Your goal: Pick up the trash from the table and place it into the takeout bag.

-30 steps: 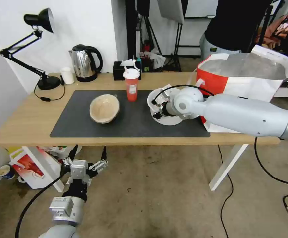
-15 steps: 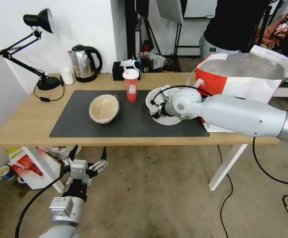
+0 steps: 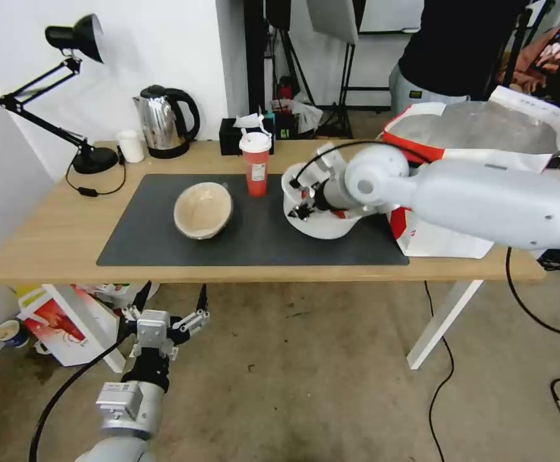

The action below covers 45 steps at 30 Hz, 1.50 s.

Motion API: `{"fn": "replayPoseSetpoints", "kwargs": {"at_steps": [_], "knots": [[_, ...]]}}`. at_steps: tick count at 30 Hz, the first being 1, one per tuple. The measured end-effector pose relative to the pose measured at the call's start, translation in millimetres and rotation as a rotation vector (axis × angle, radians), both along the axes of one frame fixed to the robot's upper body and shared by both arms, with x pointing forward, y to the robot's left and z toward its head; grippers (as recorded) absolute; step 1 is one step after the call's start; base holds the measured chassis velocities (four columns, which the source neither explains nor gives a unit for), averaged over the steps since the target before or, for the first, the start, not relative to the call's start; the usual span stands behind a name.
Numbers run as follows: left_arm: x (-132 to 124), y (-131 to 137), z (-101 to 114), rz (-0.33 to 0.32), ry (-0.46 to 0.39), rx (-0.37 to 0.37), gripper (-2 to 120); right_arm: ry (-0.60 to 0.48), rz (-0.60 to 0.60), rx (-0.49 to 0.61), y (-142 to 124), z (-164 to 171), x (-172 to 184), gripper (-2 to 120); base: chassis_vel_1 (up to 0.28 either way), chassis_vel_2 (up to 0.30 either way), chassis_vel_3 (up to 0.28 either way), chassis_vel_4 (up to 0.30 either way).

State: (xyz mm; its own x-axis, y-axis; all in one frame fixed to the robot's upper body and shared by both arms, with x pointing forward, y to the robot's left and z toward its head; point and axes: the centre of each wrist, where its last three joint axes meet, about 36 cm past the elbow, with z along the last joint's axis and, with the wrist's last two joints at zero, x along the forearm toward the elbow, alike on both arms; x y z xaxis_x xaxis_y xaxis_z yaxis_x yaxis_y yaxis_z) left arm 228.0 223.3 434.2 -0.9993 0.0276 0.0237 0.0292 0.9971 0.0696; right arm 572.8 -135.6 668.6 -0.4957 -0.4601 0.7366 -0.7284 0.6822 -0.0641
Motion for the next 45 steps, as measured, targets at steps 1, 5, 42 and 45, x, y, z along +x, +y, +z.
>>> {"fn": "replayPoseSetpoints", "kwargs": {"at_steps": [1, 5, 42, 45], "knots": [[0.0, 0.0, 0.0, 0.0, 0.0, 0.0, 100, -0.007, 0.007, 0.005, 0.3, 6.2, -1.7, 0, 0.0, 0.0, 0.0, 0.0], [0.0, 0.0, 0.0, 0.0, 0.0, 0.0, 100, -0.04, 0.032, 0.014, 2.0, 29.9, -7.2, 0, 0.0, 0.0, 0.0, 0.0], [0.0, 0.0, 0.0, 0.0, 0.0, 0.0, 100, -0.264, 0.021, 0.067, -8.5, 165.0, -1.2, 0, 0.0, 0.0, 0.0, 0.0], [0.0, 0.0, 0.0, 0.0, 0.0, 0.0, 100, -0.268, 0.007, 0.062, -14.7, 166.8, 2.0, 0, 0.0, 0.0, 0.0, 0.0]]}}
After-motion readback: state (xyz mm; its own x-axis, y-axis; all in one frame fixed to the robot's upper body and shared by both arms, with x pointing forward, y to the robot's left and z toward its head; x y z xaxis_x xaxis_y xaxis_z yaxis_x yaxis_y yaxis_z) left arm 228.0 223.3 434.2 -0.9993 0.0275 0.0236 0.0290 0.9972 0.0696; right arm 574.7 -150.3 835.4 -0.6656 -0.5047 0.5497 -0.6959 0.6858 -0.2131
